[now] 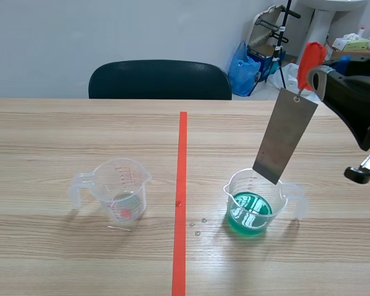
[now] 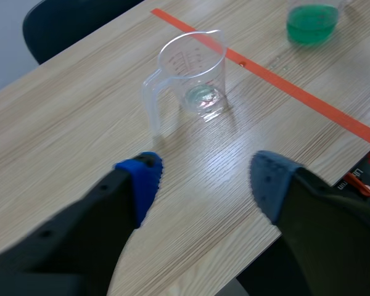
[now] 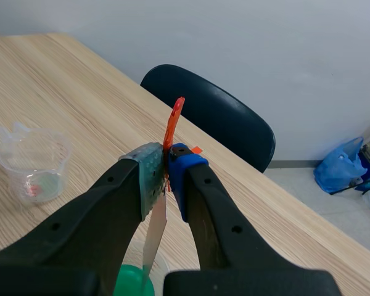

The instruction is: Do the redox reaction experiment

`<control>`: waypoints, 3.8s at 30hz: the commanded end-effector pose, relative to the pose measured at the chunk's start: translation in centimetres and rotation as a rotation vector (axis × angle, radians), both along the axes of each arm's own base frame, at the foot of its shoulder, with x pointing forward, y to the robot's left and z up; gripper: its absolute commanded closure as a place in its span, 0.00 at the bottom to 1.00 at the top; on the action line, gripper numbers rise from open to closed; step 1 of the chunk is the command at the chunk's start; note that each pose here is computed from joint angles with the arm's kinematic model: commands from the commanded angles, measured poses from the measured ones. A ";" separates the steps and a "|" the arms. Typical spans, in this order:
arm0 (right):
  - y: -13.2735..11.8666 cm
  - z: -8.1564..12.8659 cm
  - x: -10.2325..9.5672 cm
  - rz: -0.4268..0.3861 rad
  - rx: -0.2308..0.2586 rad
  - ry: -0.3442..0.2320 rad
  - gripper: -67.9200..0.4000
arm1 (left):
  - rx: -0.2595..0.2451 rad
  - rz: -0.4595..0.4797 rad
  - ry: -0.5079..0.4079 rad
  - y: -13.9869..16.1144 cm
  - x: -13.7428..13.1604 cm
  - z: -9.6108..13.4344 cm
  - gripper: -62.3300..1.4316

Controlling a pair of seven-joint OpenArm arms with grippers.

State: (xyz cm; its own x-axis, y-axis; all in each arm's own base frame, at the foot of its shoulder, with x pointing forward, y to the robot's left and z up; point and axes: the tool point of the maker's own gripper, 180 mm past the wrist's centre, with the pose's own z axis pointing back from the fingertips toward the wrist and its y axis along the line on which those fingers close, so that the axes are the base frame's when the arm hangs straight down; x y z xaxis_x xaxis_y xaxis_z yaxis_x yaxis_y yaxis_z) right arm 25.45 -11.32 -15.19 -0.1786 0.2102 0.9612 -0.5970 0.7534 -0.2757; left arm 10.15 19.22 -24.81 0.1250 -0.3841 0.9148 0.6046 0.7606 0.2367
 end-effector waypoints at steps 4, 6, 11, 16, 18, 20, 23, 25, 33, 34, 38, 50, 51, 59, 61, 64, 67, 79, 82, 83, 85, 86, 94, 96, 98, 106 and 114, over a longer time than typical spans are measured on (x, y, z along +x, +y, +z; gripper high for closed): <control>0.6 1.3 -0.2 0.033 0.025 -0.035 0.97 | -0.008 -0.108 0.009 -1.6 0.7 0.0 0.84; 0.8 1.1 -0.3 0.047 0.011 -0.036 0.97 | -0.018 -0.153 0.011 -2.4 1.6 -0.2 0.95; 0.9 1.2 -0.4 0.052 0.011 -0.039 0.97 | -0.179 -0.187 0.112 -4.9 4.7 -0.3 0.94; 0.9 1.1 -0.4 0.055 -0.001 -0.043 0.97 | -0.248 -0.216 0.123 -7.4 8.3 0.2 0.94; 0.9 1.1 -0.4 0.056 -0.003 -0.044 0.97 | -0.274 -0.225 0.116 -8.4 9.6 0.6 0.94; 0.9 1.1 -0.4 0.056 -0.002 -0.044 0.97 | -0.294 -0.240 0.111 -9.6 10.8 1.1 0.94; 1.0 1.1 -0.5 0.062 0.000 -0.044 0.97 | -0.315 -0.265 0.107 -11.5 12.3 1.6 0.94; 1.1 1.1 -0.6 0.070 0.000 -0.040 0.97 | -0.301 -0.267 0.097 -12.6 13.3 1.6 0.94; 1.4 0.9 -0.9 0.092 -0.009 -0.040 0.97 | -0.291 -0.334 0.130 -17.9 15.9 0.3 0.94; 1.4 0.9 -0.9 0.092 -0.009 -0.040 0.97 | -0.293 -0.344 0.137 -18.5 16.0 0.0 0.94; 1.4 0.9 -0.9 0.091 -0.009 -0.039 0.97 | -0.302 -0.361 0.183 -20.8 16.9 -1.3 0.94; 1.4 0.9 -0.9 0.092 -0.009 -0.039 0.97 | -0.336 -0.395 0.242 -25.6 19.2 -2.0 0.94; 1.4 0.9 -0.9 0.092 -0.009 -0.039 0.97 | -0.341 -0.400 0.240 -25.9 19.3 -1.8 0.94; 1.4 0.9 -0.9 0.092 -0.009 -0.039 0.97 | -0.353 -0.455 0.251 -28.5 18.6 -1.1 0.94; 1.4 0.9 -0.9 0.092 -0.009 -0.039 0.97 | -0.359 -0.466 0.252 -29.1 18.4 -0.9 0.94; 1.4 0.9 -0.9 0.092 -0.009 -0.039 0.97 | -0.372 -0.476 0.247 -29.7 18.3 -0.5 0.94; 1.4 0.9 -0.9 0.092 -0.009 -0.039 0.97 | -0.376 -0.478 0.252 -30.0 18.3 -0.4 0.94; 1.4 0.9 -0.9 0.092 -0.009 -0.039 0.97 | -0.368 -0.462 0.263 -29.7 18.6 -1.1 0.94; 1.4 0.9 -0.9 0.092 -0.009 -0.039 0.97 | -0.367 -0.462 0.263 -29.7 18.6 -1.1 0.94; 1.4 0.9 -0.9 0.092 -0.009 -0.039 0.97 | -0.367 -0.462 0.263 -29.7 18.6 -1.1 0.94; 1.4 0.9 -0.9 0.092 -0.009 -0.039 0.97 | -0.365 -0.461 0.264 -29.6 18.6 -1.2 0.94; 1.4 0.9 -0.9 0.092 -0.009 -0.039 0.97 | -0.364 -0.461 0.264 -29.5 18.6 -1.2 0.94; 1.4 0.9 -0.9 0.092 -0.009 -0.039 0.97 | -0.320 -0.434 0.266 -27.5 19.1 -2.1 0.94; 1.4 0.9 -0.9 0.092 -0.009 -0.039 0.97 | -0.305 -0.411 0.266 -26.2 19.6 -2.4 0.94; 1.4 0.9 -0.9 0.092 -0.009 -0.038 0.97 | -0.298 -0.373 0.258 -24.5 20.1 -2.6 0.94; 1.4 0.9 -0.9 0.092 -0.009 -0.039 0.97 | -0.319 -0.279 0.215 -16.3 19.2 -1.6 0.94; 1.4 0.9 -0.9 0.092 -0.009 -0.039 0.97 | -0.359 -0.174 0.254 -8.8 14.5 -3.0 0.94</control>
State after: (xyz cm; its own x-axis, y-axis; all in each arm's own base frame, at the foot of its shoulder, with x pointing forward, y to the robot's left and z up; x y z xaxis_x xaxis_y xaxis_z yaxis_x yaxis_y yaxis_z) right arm 24.47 -10.18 -15.52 -0.1977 0.2224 0.9547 -0.6573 0.6925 -0.2975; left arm 25.37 10.81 -27.90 0.3231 -0.1050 0.9405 0.7284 0.6620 -0.1763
